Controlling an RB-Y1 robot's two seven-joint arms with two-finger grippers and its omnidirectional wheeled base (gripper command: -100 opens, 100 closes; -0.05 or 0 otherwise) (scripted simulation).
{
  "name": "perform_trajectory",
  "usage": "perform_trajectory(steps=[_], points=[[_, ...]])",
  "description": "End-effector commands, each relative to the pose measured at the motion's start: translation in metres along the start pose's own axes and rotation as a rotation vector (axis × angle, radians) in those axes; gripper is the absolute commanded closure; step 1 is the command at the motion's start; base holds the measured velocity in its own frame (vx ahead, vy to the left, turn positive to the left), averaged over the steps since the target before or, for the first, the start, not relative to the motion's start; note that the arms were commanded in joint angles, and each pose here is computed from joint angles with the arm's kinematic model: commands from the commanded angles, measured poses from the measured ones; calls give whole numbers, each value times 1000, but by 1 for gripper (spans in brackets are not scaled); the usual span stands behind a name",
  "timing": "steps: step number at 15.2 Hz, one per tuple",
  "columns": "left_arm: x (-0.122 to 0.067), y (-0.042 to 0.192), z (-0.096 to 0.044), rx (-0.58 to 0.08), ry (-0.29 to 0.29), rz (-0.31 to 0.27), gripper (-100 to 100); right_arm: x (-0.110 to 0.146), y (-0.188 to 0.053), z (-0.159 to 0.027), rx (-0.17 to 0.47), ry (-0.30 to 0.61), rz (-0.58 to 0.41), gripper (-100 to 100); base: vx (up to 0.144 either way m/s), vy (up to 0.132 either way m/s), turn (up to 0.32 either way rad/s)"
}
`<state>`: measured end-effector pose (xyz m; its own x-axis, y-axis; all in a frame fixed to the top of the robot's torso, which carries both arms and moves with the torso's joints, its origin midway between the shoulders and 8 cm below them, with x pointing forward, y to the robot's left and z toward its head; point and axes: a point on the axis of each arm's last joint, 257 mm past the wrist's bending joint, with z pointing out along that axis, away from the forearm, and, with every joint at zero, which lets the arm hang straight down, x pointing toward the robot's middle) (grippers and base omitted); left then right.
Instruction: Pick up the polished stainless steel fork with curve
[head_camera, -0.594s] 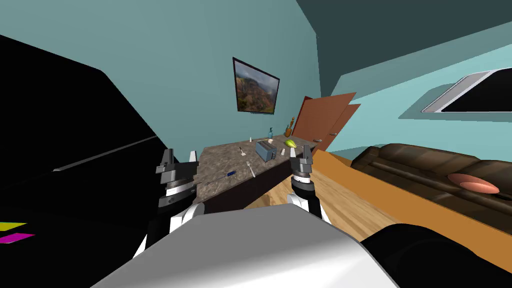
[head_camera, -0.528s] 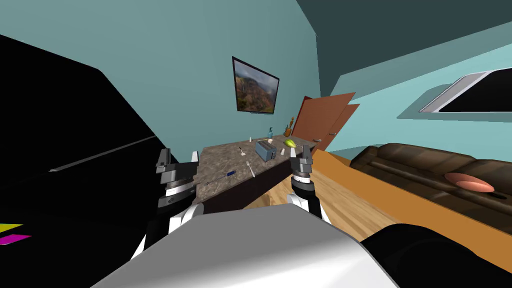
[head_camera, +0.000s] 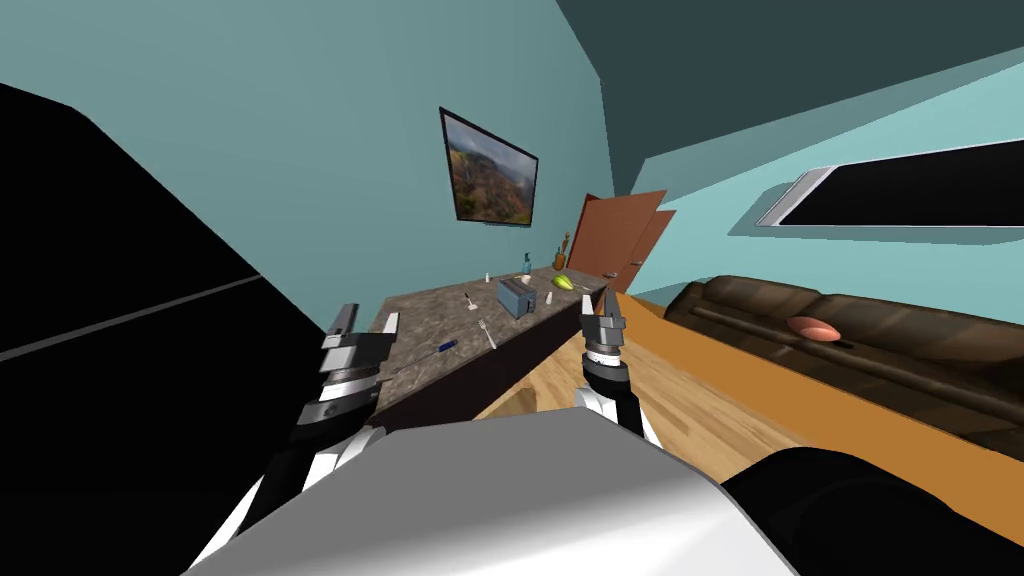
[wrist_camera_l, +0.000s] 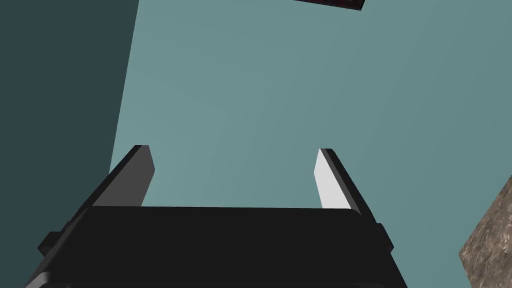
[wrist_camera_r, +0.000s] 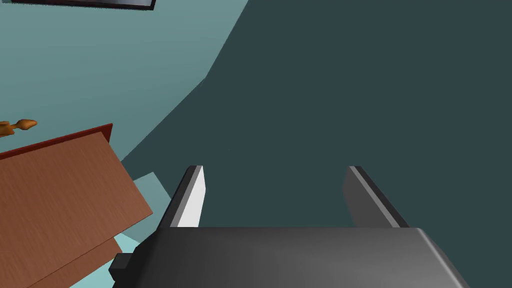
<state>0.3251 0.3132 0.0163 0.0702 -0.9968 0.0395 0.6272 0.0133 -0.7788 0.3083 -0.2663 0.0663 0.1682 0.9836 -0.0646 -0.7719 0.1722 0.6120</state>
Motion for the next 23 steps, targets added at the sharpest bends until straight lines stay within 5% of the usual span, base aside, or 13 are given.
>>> perform_trajectory(steps=[1,9,17,23], points=[[-7,15,-8,-72,14,35,-100,0,0,0,0,0,0,0,-17,-51,-207],[-38,56,-43,-302,23,136,-100,0,0,0,0,0,0,0,7,-47,-292],[-94,100,-114,-638,-5,266,-100,0,0,0,0,0,0,0,40,-41,-388],[-122,114,-156,-803,-31,317,-100,0,0,0,0,0,0,0,41,-20,-284]])
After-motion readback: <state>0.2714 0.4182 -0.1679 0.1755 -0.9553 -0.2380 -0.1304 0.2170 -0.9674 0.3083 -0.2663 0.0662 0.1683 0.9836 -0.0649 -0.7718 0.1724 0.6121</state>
